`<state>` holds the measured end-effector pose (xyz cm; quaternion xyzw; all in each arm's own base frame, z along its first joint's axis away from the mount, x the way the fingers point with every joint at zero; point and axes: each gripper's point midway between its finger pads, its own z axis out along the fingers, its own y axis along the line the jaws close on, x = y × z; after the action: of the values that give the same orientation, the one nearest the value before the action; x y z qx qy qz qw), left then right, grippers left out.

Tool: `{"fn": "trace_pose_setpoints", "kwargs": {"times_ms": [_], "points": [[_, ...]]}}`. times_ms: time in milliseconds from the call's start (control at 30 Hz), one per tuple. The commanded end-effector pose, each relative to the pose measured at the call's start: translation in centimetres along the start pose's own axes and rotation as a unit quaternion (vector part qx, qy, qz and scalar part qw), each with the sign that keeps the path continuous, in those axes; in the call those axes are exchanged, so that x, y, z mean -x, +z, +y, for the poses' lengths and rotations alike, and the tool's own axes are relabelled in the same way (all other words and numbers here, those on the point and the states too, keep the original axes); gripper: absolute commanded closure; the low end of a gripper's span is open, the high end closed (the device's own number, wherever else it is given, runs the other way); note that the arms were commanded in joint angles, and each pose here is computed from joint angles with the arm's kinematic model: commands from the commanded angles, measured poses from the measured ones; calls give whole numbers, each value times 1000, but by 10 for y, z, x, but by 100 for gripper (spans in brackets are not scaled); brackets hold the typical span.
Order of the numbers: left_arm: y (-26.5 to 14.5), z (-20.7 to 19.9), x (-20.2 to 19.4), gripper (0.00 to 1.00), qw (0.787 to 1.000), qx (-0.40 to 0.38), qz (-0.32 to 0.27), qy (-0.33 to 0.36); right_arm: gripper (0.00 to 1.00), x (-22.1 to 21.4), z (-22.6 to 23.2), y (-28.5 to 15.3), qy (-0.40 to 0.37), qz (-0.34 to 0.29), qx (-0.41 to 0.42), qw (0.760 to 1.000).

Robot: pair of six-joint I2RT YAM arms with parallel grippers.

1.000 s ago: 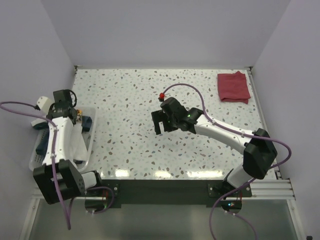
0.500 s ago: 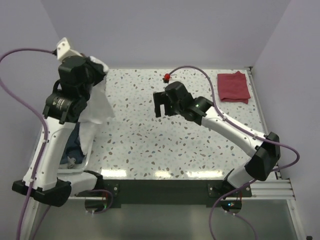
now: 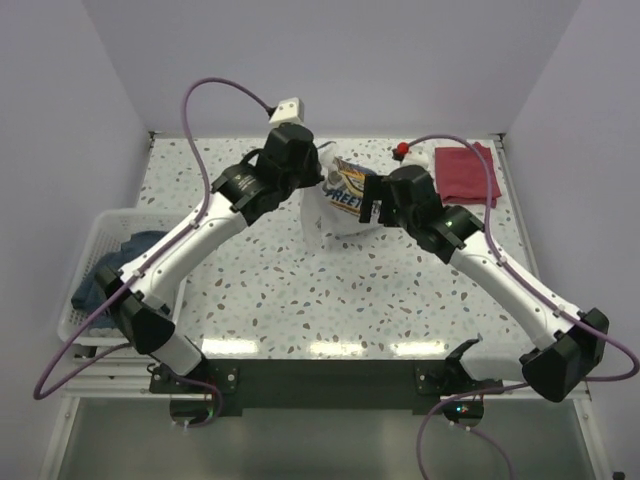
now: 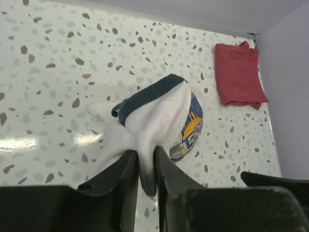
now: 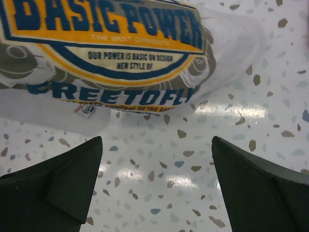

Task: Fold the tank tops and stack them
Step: Move the tank top to the center of the board

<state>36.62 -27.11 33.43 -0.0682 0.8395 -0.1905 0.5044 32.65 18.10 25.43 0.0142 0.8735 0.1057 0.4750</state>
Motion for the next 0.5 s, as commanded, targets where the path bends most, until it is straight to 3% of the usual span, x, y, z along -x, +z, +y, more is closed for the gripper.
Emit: {"fn": "trace_pose_setpoints", "kwargs": {"times_ms": [0,33,100,233,467], "points": [[36,-5,-7,74,1000,-21,4,-21,2,-40,-9,15,13,35,-17,999],[46,3,-12,72,999,-20,15,-25,2,-48,-10,18,12,42,-17,999],[67,29,-29,56,998,-20,48,-34,4,-74,-8,25,15,72,-5,997],[70,64,-49,36,998,8,57,-27,5,-99,-4,28,-9,85,-12,996],[62,138,-83,36,992,64,82,-66,13,-149,69,35,-99,112,21,988]]}}
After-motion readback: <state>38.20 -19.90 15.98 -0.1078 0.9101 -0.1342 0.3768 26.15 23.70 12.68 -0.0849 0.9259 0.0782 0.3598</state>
